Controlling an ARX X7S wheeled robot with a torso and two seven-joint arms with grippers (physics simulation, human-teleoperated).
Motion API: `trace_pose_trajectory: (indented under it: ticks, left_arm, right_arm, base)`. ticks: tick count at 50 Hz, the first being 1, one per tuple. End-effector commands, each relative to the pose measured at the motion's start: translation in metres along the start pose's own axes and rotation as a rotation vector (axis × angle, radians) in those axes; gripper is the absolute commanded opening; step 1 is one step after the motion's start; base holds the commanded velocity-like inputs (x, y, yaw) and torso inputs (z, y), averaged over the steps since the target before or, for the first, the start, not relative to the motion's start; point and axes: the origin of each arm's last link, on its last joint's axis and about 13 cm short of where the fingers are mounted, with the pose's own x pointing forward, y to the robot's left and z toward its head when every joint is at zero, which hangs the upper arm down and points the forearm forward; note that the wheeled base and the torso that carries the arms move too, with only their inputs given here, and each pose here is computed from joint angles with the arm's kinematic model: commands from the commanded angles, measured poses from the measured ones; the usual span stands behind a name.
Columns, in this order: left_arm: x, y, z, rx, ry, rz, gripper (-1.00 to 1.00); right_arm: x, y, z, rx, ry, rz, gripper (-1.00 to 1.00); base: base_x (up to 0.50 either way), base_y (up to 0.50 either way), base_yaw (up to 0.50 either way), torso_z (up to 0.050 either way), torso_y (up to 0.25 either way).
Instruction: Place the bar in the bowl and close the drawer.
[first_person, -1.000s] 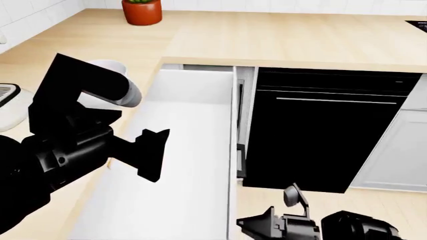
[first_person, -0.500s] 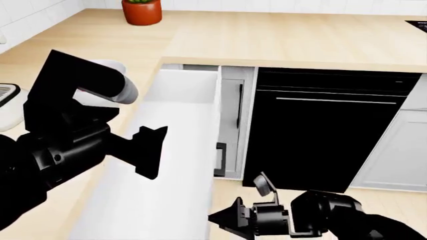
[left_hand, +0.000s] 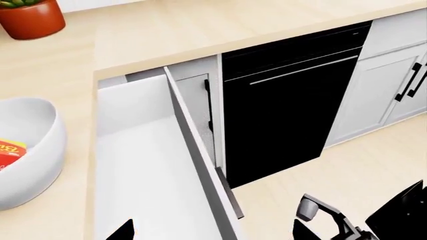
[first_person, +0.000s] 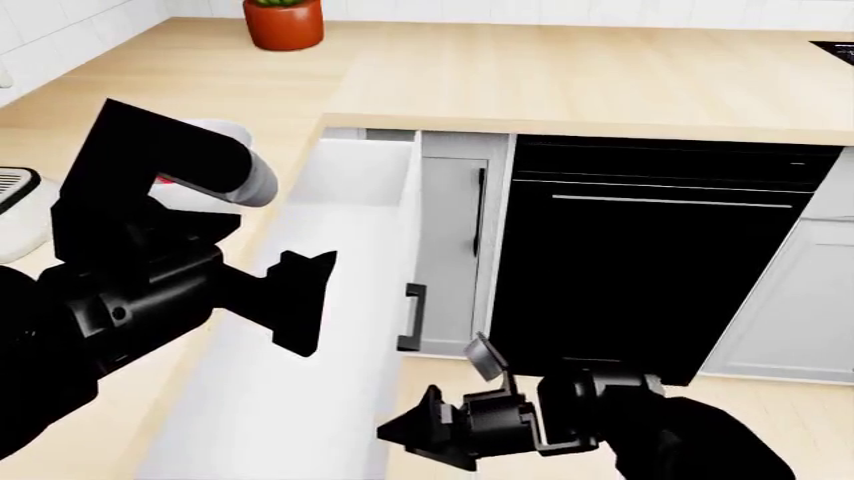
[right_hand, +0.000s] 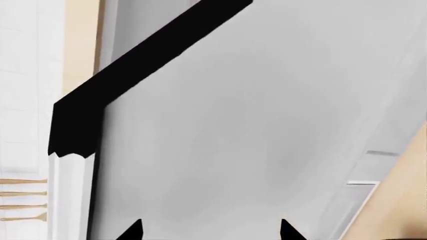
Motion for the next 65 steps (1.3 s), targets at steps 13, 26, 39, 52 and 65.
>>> trace_pose_trajectory:
  ticks: [13, 26, 39, 52, 65]
  left_arm:
    - [0.001, 0.001, -0.001, 0.002, -0.002, -0.003, 1.00]
    - [0.002, 0.005, -0.002, -0.008, -0.001, 0.002, 1.00]
    - [0.003, 0.007, -0.002, -0.014, -0.003, 0.004, 1.00]
    - [0.004, 0.010, -0.002, -0.020, -0.006, -0.001, 1.00]
    - [0.006, 0.012, -0.003, -0.026, -0.006, 0.001, 1.00]
  right_arm:
    - [0.038, 0.029, 0.013, -0.008, 0.001, 0.128, 1.00]
    - [0.053, 0.049, 0.019, -0.019, -0.009, 0.142, 1.00]
    - [0.068, 0.057, 0.013, -0.010, 0.008, 0.133, 1.00]
    - [0.078, 0.069, 0.013, -0.025, 0.009, 0.132, 1.00]
    - [0.082, 0.070, 0.011, -0.034, 0.009, 0.112, 1.00]
  base:
    - [0.00, 0.00, 0.00, 0.000, 0.001]
    - [0.00, 0.00, 0.00, 0.000, 0.001]
    - [0.00, 0.00, 0.00, 0.001, 0.002]
    - [0.00, 0.00, 0.00, 0.000, 0.001]
    - [0.00, 0.00, 0.00, 0.000, 0.002]
